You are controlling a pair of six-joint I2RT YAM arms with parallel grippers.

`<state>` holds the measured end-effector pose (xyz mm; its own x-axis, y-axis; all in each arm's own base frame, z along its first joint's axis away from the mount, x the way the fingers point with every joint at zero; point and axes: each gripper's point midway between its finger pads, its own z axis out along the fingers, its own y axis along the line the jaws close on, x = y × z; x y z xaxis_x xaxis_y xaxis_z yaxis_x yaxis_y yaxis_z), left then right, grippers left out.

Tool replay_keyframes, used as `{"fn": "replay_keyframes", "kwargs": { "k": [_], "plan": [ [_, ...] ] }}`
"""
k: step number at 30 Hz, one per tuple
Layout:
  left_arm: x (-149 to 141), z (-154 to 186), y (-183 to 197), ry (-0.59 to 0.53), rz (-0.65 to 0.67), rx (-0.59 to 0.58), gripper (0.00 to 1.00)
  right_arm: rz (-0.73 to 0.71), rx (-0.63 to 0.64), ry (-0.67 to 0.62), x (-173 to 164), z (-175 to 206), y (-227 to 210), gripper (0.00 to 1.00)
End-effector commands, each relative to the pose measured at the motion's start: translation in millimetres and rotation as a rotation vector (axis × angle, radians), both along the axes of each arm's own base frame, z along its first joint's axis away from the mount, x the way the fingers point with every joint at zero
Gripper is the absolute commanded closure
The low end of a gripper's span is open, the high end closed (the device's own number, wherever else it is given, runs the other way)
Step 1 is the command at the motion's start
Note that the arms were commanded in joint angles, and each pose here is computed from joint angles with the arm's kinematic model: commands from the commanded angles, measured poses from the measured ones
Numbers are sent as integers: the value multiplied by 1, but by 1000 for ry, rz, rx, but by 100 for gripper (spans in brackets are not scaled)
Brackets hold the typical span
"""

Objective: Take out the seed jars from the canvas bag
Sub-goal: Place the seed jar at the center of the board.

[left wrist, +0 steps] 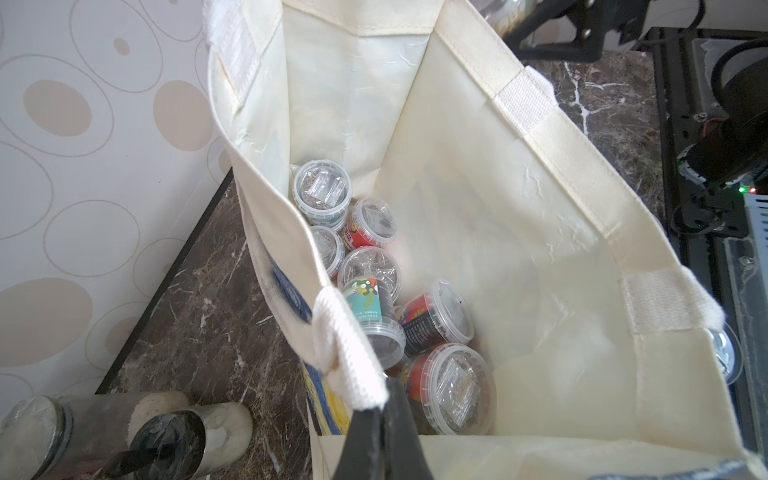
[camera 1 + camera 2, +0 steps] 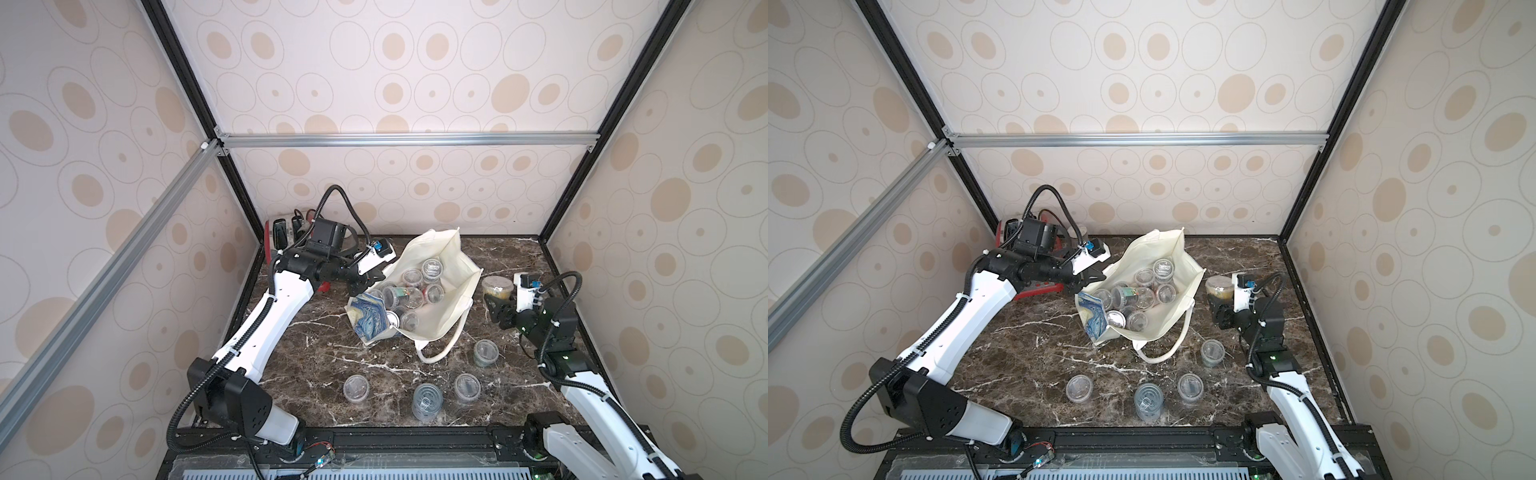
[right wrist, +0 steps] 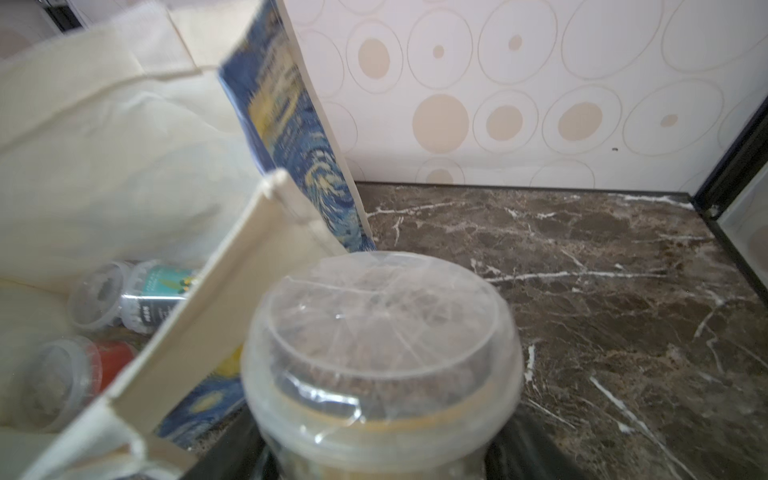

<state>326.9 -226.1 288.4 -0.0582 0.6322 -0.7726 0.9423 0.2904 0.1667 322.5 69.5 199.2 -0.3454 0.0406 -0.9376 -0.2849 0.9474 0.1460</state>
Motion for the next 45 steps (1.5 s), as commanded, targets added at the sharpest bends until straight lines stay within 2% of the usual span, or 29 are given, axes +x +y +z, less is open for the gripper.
{"fn": "replay_keyframes", "kwargs": {
  "k": [1, 5, 14, 19, 25, 31, 45],
  "plan": [
    [-17, 8, -3, -18, -73, -22, 100, -18, -83, -24, 12, -16, -7, 29],
    [-16, 11, -4, -24, -69, -25, 100, -44, -173, 31, 26, -50, -16, 28],
    [-19, 8, -3, -23, -77, -19, 100, 17, -344, 137, 53, -97, -19, 29],
    [-21, 6, -3, -22, -86, -19, 100, 49, -347, 172, 51, -112, -17, 29],
    [-21, 4, -4, -16, -96, -20, 100, 48, -347, 169, 49, -112, -17, 27],
    [-19, 7, -5, -22, -90, -28, 100, 23, -342, 157, 48, -109, -20, 20],
    [-21, 10, -4, -30, -89, -25, 100, 31, -326, 159, 41, -97, -18, 20]
  ]
}}
